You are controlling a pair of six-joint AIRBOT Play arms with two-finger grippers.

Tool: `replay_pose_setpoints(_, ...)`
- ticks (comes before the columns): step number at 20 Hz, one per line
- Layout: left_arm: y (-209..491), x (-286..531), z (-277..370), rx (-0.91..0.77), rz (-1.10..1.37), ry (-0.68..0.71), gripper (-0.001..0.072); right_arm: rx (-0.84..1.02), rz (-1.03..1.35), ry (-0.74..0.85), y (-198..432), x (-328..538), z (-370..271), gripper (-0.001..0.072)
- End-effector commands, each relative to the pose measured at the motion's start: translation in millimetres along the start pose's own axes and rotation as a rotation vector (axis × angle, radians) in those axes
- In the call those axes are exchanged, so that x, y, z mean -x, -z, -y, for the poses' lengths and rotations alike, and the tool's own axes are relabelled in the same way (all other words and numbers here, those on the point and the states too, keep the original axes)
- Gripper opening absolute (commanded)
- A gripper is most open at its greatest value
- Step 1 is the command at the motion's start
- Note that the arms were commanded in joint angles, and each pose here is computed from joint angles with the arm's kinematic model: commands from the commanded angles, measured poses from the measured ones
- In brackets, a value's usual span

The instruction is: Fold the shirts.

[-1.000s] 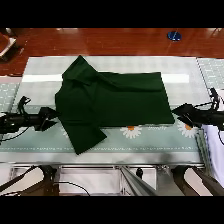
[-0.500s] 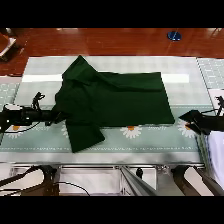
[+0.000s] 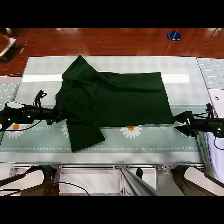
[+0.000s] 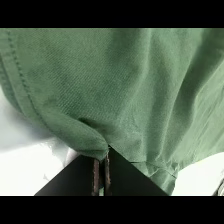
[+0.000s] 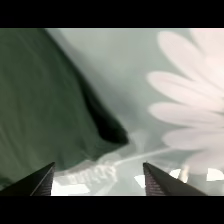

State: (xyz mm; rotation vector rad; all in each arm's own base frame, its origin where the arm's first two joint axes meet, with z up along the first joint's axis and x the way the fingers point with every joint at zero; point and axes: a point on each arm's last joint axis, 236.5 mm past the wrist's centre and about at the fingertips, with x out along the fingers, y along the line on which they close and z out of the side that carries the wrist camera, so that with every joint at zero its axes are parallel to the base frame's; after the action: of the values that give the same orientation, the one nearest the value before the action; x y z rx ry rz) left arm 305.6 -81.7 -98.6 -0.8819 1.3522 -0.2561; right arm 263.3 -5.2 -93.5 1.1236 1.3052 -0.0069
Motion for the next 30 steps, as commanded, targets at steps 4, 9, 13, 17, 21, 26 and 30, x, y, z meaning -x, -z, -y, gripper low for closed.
replay_pose_setpoints(4,3.8,-6.9,5.6,-0.029,-0.010,-0.008,0.0023,0.100,-0.073,0.023,-15.7,-39.7,-29.6,0.0616)
replay_pose_setpoints(9,-12.8,1.1,38.2,-0.051,0.033,0.063,0.0023,0.329,-0.146,0.024,-18.7,-39.5,-94.4,0.0017)
replay_pose_setpoints(13,-79.3,88.1,160.5,-0.274,0.277,0.247,0.0022,0.542,0.023,-0.068,-51.8,40.0,-202.7,0.0017)
replay_pose_setpoints(17,-96.4,260.6,315.9,-0.637,0.712,0.377,0.0022,0.895,0.456,-0.153,-39.6,198.2,-338.3,0.0017)
replay_pose_setpoints(21,-29.8,411.3,397.6,-0.899,1.064,0.405,0.0022,1.112,0.866,-0.126,42.4,347.2,-394.8,0.0017)
replay_pose_setpoints(26,93.2,487.0,401.4,-1.095,1.336,0.172,0.0022,1.152,1.144,-0.015,136.5,433.2,-364.9,0.0018)
replay_pose_setpoints(30,163.3,523.6,366.4,-1.091,1.546,-0.119,0.0022,1.125,1.264,0.032,186.2,463.5,-333.3,0.0018)
